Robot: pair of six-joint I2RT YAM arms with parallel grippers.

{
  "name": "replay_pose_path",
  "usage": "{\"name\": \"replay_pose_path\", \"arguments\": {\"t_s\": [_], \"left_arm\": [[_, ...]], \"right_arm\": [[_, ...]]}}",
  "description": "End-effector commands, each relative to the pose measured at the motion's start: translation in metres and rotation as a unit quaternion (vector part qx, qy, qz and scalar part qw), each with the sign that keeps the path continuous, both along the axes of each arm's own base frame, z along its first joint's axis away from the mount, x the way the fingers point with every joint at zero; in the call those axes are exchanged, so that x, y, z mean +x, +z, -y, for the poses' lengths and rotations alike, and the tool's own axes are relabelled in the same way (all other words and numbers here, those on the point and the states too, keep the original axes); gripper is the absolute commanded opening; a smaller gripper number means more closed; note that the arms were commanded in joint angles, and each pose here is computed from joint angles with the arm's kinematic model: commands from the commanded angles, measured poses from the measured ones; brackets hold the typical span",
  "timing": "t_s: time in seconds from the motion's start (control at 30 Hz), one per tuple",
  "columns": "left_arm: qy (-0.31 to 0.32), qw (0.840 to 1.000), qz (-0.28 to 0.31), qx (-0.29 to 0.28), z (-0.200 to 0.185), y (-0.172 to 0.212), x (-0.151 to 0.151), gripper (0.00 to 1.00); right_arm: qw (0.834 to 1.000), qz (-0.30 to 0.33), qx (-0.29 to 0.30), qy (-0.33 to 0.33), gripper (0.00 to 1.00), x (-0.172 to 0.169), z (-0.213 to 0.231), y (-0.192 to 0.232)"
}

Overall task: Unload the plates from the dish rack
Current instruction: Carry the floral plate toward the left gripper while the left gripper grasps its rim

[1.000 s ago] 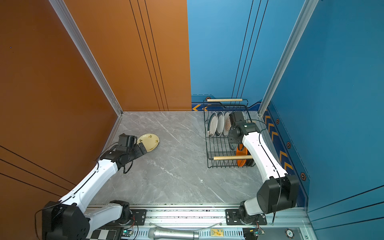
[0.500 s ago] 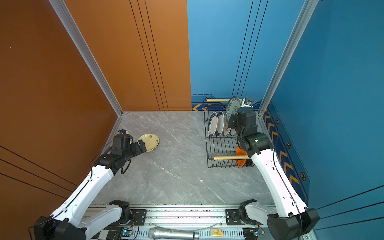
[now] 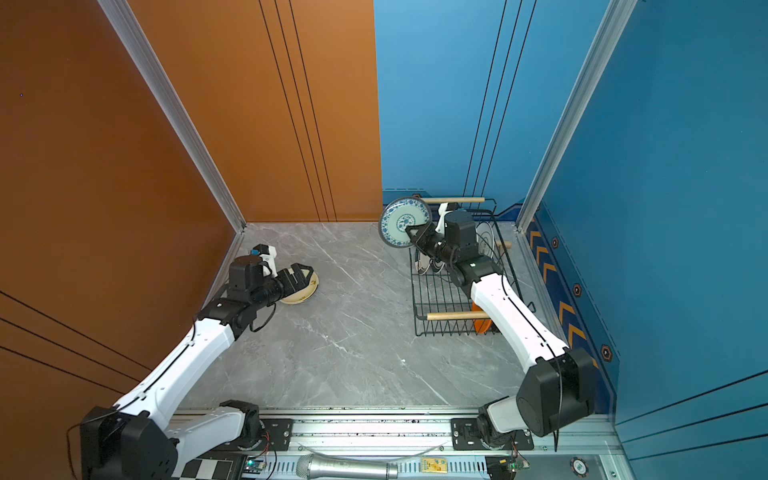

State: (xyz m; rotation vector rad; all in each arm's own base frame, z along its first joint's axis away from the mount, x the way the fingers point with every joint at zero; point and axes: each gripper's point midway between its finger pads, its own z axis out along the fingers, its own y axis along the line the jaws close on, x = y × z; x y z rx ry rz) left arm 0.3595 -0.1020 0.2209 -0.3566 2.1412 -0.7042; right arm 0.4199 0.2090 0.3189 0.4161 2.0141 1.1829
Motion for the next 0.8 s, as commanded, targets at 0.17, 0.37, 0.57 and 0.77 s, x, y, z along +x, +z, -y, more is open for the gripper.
{"name": "replay_pose_path", "arguments": {"t_s": [0.17, 0.37, 0.57, 0.77], "left_arm": [[-0.085, 0.989, 0.066, -0.103, 0.055, 0.054, 0.022, 0.99], [-0.114, 0.982, 0.062, -0.140, 0.077, 0.054, 0.029, 0.97], [-0.124, 0.977, 0.055, -0.163, 0.087, 0.052, 0.032, 0.91], [-0.133, 0.973, 0.055, -0.180, 0.091, 0.054, 0.033, 0.78]], "right_arm": [[0.992, -0.030, 0.081, 0.093, 0.00, -0.008, -0.066, -0.008], [0.987, -0.041, 0.092, 0.127, 0.00, -0.015, -0.106, -0.024], [0.982, -0.049, 0.088, 0.158, 0.00, -0.028, -0.135, -0.036], [0.971, -0.052, 0.130, 0.193, 0.00, -0.034, -0.160, -0.039]]}}
